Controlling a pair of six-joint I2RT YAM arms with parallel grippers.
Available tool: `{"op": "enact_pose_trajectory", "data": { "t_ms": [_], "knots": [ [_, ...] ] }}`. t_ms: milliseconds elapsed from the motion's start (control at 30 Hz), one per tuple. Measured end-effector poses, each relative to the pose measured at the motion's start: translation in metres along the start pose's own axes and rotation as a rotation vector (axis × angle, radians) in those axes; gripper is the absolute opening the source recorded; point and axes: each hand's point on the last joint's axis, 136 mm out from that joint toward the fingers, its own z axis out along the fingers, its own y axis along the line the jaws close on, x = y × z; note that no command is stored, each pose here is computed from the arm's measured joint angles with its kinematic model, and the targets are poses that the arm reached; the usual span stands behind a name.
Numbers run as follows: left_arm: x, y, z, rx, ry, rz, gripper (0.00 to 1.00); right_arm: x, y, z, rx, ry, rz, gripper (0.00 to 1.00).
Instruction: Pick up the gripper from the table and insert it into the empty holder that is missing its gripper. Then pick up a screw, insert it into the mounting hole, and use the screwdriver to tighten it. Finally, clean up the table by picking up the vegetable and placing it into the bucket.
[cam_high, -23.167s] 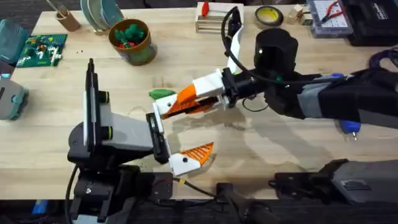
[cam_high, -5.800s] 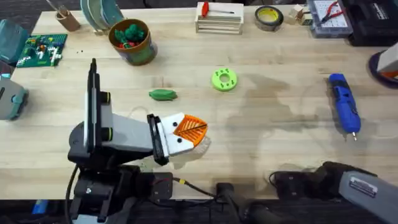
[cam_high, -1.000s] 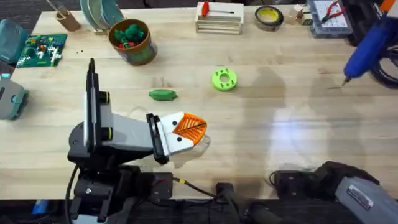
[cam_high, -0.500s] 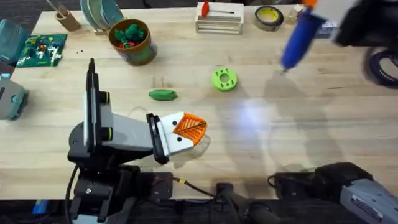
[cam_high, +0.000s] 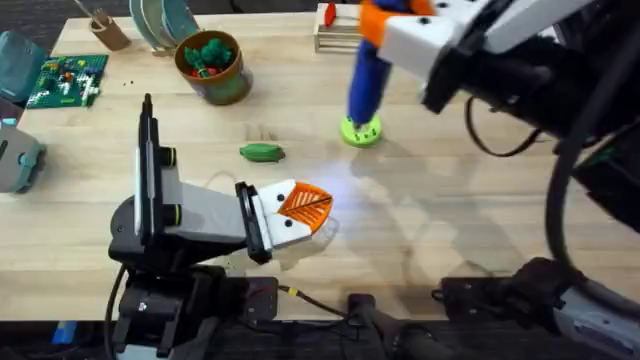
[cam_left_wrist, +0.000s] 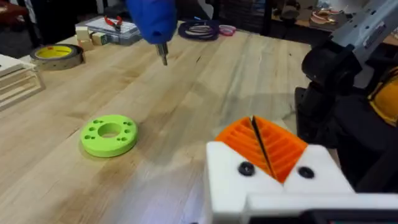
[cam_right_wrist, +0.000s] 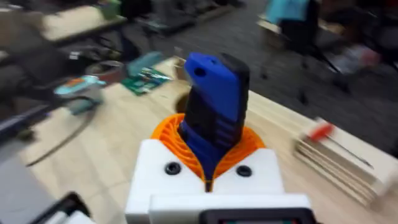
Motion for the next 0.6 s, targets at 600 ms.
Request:
{"op": "enact_pose_trajectory", "data": {
  "t_ms": [600],
  "knots": [
    [0.000,0.000,0.000,0.000,0.000,0.000,0.013,-0.026,0.110,-0.002,-0.402,-0.138,-0.077,0.010]
  ]
}}
